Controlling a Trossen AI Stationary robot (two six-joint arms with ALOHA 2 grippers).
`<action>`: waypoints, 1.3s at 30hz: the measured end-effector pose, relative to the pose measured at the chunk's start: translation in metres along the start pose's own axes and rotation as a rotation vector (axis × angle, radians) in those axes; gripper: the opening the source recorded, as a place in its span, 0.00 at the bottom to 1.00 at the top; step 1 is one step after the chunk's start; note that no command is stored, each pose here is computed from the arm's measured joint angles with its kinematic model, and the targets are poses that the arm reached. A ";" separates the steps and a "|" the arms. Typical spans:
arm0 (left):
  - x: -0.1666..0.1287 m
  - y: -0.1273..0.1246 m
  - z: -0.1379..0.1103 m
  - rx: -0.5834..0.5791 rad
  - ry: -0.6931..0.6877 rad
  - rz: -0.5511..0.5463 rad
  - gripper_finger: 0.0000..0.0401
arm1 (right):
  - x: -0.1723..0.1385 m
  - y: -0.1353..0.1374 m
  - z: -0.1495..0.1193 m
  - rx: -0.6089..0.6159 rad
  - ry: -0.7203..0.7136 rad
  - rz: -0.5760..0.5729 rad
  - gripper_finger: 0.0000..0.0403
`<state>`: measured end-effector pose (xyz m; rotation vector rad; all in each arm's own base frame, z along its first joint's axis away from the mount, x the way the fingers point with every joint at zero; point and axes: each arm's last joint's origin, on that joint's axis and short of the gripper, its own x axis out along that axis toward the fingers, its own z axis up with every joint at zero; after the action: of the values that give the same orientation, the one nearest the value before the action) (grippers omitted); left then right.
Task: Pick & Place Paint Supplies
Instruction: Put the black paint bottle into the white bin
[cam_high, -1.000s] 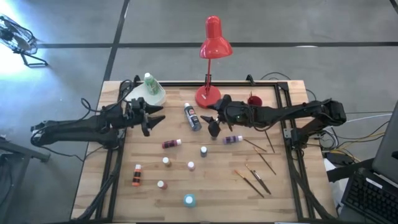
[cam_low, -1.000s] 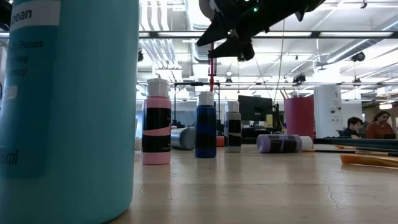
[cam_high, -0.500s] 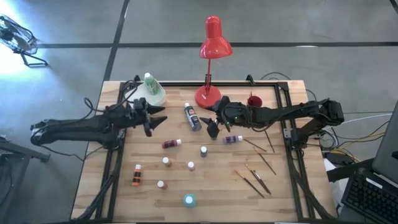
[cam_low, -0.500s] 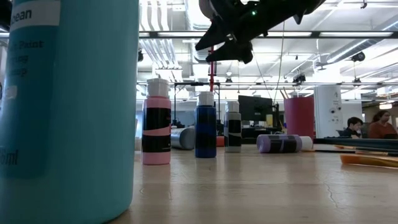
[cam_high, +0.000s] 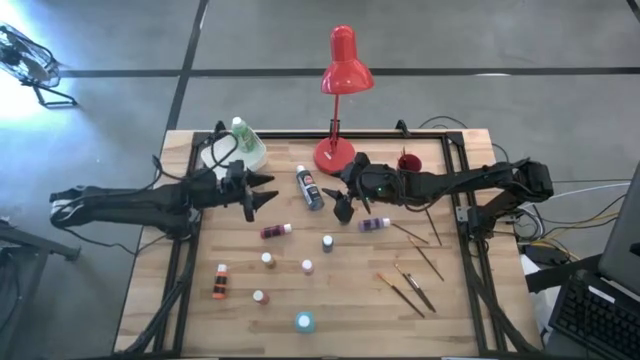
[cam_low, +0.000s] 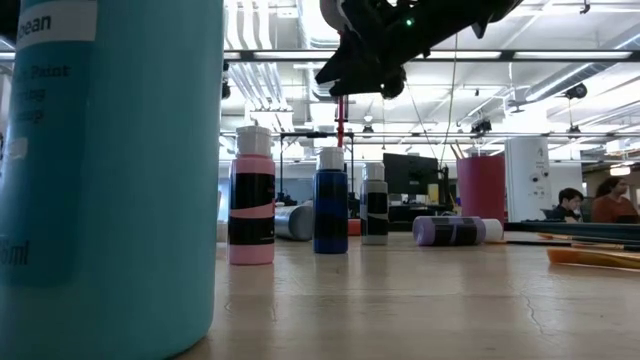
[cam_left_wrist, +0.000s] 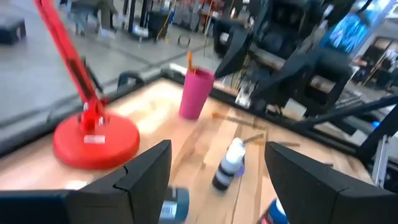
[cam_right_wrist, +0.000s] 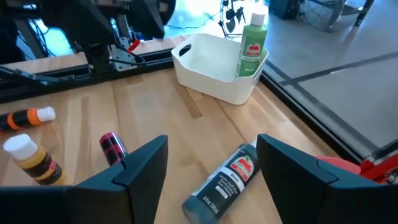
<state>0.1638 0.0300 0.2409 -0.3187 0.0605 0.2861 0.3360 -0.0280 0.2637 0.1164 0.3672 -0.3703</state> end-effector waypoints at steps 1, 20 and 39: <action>0.001 0.000 -0.002 -0.017 0.016 -0.001 0.66 | 0.000 0.000 0.000 0.008 0.001 0.001 0.59; 0.019 -0.003 0.006 -0.079 -0.046 0.029 0.66 | 0.000 -0.013 0.001 0.250 0.210 -0.058 0.60; 0.068 -0.004 0.026 0.146 0.261 0.284 0.66 | -0.010 -0.023 0.008 0.345 0.298 -0.097 0.61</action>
<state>0.2304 0.0524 0.2596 -0.1997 0.3840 0.5174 0.3212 -0.0468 0.2741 0.4957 0.6022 -0.5116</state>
